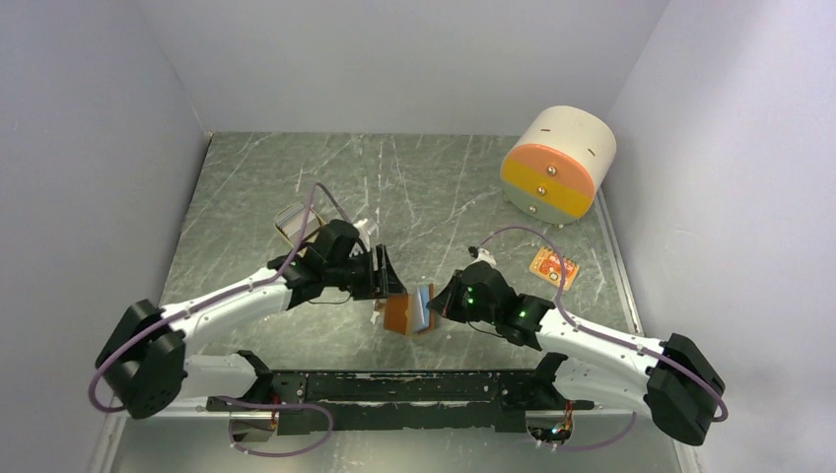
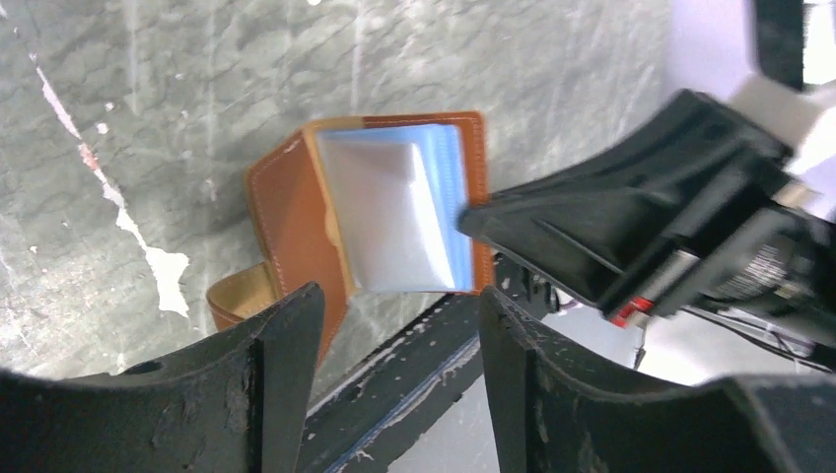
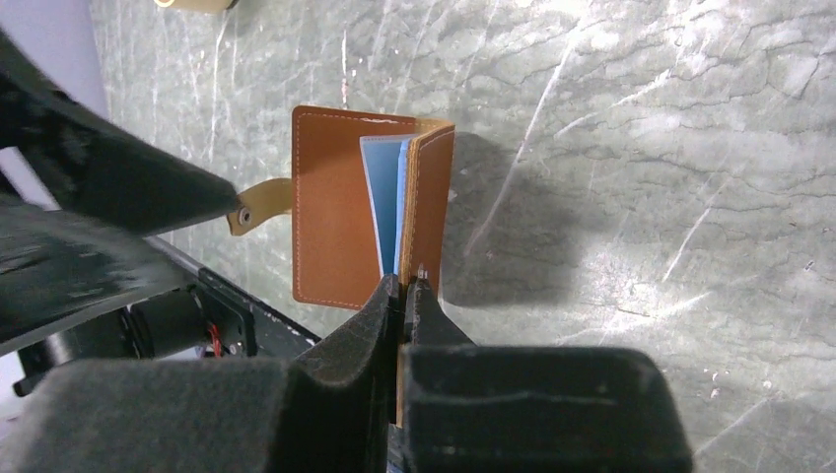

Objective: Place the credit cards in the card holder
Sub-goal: Open the card holder at the center of the board.

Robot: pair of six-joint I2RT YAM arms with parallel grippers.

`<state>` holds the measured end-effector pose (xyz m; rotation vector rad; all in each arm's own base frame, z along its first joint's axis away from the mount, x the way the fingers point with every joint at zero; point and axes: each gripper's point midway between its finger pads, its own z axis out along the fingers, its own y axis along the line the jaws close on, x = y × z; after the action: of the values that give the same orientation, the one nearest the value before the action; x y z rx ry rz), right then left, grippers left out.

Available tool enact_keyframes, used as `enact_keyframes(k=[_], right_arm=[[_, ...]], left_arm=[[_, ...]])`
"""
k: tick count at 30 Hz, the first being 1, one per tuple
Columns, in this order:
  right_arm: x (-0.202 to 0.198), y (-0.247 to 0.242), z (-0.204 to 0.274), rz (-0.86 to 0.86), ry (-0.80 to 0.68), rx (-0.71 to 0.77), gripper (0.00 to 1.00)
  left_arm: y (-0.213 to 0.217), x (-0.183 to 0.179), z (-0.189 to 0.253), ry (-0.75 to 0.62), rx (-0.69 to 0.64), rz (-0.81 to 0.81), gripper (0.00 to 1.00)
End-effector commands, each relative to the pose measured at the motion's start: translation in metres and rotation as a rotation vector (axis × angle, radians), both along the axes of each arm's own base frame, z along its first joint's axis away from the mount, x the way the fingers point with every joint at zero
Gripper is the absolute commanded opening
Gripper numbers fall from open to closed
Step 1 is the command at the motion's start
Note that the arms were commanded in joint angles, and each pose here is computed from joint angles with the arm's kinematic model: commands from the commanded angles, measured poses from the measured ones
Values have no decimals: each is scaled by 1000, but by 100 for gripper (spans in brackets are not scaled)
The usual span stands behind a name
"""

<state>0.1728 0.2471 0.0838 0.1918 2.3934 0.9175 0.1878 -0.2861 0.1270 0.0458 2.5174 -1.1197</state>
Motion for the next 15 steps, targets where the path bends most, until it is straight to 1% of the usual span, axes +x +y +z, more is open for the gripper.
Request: enact_keyframes(k=[1, 2, 6, 8, 11, 12, 15], right_arm=[[8, 2, 7, -4, -19, -20, 6], [8, 3, 5, 1, -15, -21, 8], [6, 4, -1, 6, -10, -16, 10], [6, 2, -5, 2, -5, -23, 14], [5, -4, -12, -9, -2, -53, 20], [5, -6, -15, -14, -1, -64, 22], [3, -10, -20, -16, -7, -71, 25]], left_arm=[[0, -3, -34, 70, 72, -39, 62], [0, -2, -38, 72, 87, -41, 61], [3, 3, -50, 64, 138, -44, 58], [5, 4, -56, 63, 161, -40, 54], [14, 4, -70, 83, 222, -24, 36], [17, 4, -76, 92, 247, -19, 32], [27, 1, -94, 127, 319, -8, 29]])
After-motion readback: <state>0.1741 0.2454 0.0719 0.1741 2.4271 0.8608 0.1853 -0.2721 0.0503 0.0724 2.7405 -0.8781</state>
